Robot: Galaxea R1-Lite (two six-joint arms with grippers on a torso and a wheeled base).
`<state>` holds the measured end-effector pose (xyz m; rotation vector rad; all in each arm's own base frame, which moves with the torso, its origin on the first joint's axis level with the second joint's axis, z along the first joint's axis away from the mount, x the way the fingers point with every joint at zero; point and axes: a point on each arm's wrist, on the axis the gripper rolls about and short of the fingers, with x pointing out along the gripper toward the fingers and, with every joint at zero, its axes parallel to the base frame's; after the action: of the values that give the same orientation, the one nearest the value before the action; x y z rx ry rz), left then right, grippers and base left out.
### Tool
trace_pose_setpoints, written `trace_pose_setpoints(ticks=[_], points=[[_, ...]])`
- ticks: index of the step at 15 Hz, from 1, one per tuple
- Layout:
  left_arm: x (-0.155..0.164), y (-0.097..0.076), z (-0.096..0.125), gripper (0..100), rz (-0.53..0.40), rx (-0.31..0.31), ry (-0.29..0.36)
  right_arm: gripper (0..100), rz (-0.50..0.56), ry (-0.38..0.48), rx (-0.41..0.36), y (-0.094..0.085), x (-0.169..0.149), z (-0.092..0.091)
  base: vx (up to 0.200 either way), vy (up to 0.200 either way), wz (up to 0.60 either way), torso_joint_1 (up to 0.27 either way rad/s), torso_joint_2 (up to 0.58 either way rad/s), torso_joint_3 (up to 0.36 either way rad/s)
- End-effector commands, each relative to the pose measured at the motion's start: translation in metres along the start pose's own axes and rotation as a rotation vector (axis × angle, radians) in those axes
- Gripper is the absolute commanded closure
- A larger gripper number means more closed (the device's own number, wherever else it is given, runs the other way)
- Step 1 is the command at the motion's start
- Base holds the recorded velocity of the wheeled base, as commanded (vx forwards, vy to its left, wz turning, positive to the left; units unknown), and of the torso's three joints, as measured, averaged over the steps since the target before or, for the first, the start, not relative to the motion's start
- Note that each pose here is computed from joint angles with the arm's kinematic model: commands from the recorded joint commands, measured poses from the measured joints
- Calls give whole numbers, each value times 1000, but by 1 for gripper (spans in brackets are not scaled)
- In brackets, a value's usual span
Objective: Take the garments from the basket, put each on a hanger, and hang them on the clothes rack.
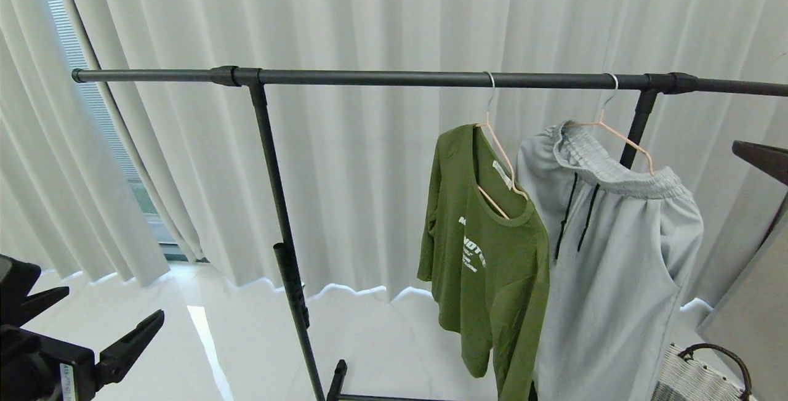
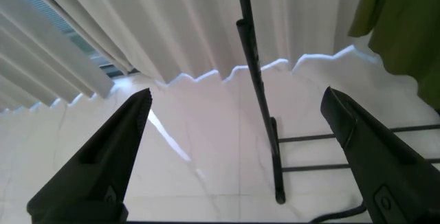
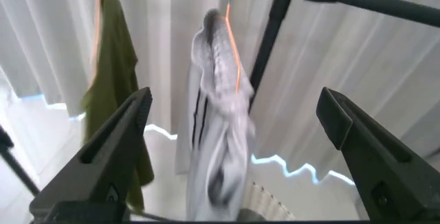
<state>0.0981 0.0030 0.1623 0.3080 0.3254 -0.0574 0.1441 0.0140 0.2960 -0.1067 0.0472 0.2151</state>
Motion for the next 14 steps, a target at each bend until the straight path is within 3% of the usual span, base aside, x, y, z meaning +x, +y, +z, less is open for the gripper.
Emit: trace_pose_setpoints(ticks=[1, 9, 14], points=[[-7, -1, -4, 0, 9, 1, -19, 0, -3, 1, -20, 1, -6, -4, -200, 0, 0, 2, -2, 7], [-27, -10, -28, 0, 62, 0, -43, 0, -71, 46, -71, 0, -32, -34, -200, 0, 0, 1, 2, 2], [-42, -19, -61, 0, 142, -11, -35, 0, -115, 104, -107, 6, -60, -75, 0, 0, 0, 0, 0, 0]])
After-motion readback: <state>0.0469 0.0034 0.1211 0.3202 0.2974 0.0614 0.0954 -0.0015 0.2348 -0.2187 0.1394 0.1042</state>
